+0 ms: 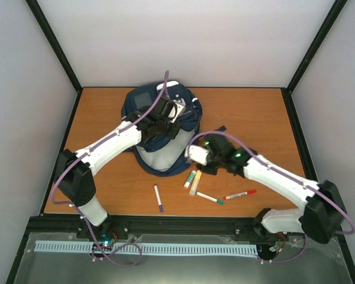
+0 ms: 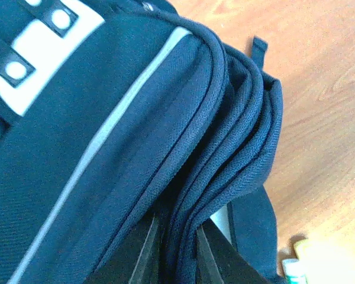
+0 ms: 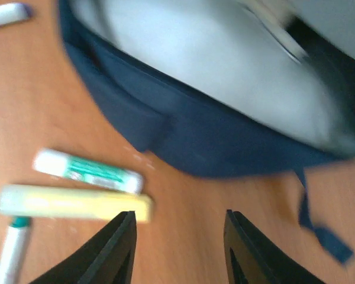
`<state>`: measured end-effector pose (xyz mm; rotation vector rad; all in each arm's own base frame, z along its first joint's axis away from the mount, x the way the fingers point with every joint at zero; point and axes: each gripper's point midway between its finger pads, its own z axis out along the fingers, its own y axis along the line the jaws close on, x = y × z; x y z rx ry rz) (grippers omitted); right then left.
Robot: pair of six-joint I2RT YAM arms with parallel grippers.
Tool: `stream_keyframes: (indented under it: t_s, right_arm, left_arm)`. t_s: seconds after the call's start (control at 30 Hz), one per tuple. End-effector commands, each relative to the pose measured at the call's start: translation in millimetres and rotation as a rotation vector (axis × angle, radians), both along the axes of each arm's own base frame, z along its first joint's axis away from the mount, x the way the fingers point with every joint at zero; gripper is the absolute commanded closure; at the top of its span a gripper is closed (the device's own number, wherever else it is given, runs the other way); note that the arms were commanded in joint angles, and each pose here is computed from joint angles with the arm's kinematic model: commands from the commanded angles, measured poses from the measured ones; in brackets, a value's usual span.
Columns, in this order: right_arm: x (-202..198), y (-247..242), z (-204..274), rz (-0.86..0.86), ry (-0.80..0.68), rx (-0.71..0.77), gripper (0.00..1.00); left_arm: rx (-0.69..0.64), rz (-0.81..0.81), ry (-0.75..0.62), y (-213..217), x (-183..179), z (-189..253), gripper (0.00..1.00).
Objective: Pack the student bag
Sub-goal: Adjust the student bag at the center of the board.
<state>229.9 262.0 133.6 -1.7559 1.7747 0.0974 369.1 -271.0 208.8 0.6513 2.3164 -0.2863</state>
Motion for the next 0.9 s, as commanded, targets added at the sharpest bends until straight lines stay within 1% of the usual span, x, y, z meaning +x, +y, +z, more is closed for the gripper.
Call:
stream_keyframes:
  t_s: [0.0, 0.1, 0.13, 0.17, 0.2, 0.23, 0.27, 0.4, 0.47, 0.5, 0.6, 0.7, 0.8, 0.87]
  right_arm:
    - [16.8, -43.8, 32.5, -0.212, 0.078, 0.184, 0.55]
    - [28.0, -68.2, 51.0, -0.329, 0.048, 0.281, 0.48]
    - [30.6, -74.7, 54.2, -0.359, 0.046, 0.315, 0.46]
    - [32.7, -80.0, 54.7, -0.381, 0.047, 0.343, 0.44]
    - [35.6, -86.1, 53.5, -0.406, 0.043, 0.358, 0.42]
    - [38.1, -91.0, 50.8, -0.426, 0.041, 0.357, 0.42]
    - [42.3, -96.4, 48.5, -0.453, 0.039, 0.354, 0.42]
    - [52.5, -106.3, 47.1, -0.519, 0.066, 0.374, 0.41]
    - [53.8, -106.0, 46.1, -0.526, 0.076, 0.376, 0.4]
    - [54.3, -106.1, 45.5, -0.528, 0.077, 0.375, 0.4]
    - [53.4, -106.2, 41.4, -0.53, 0.089, 0.372, 0.39]
    - [51.9, -105.5, 37.5, -0.525, 0.101, 0.366, 0.39]
    - [53.3, -107.1, 35.3, -0.536, 0.102, 0.356, 0.39]
    - [53.8, -108.0, 34.1, -0.536, 0.096, 0.351, 0.39]
  left_arm:
    - [-0.031, 0.063, 0.069, 3.9, 1.1, -15.1, 0.82]
    - [-0.089, 0.047, 0.115, -1.8, -10.2, -23.8, 0.77]
    - [-0.116, 0.033, 0.135, -5.5, -15.3, -24.8, 0.71]
    - [-0.132, 0.026, 0.147, -7.2, -18.6, -24.7, 0.6]
    - [-0.143, 0.027, 0.159, -7.7, -21.3, -24.1, 0.44]
    - [-0.15, 0.03, 0.173, -7.2, -24.5, -22.7, 0.1]
    - [-0.157, 0.03, 0.18, -7.1, -26.9, -18.7, 0.02]
    - [-0.137, 0.068, 0.174, 5.4, -32.4, 4.4, 0.0]
    - [-0.156, 0.085, 0.16, 8.9, -34.8, 24.0, 0.0]
    - [-0.187, 0.088, 0.143, 8.1, -35.1, 39.5, 0.0]
    - [-0.338, 0.015, 0.119, -8.9, -44.5, 98.6, 0.0]
    - [-0.517, -0.166, 0.135, -33.6, -72.0, 159.2, 0.0]
    - [-0.668, -0.199, 0.075, -32.7, -86.8, 215.1, 0.0]
    - [-0.742, -0.229, 0.044, -30.2, -98.0, 250.4, 0.0]
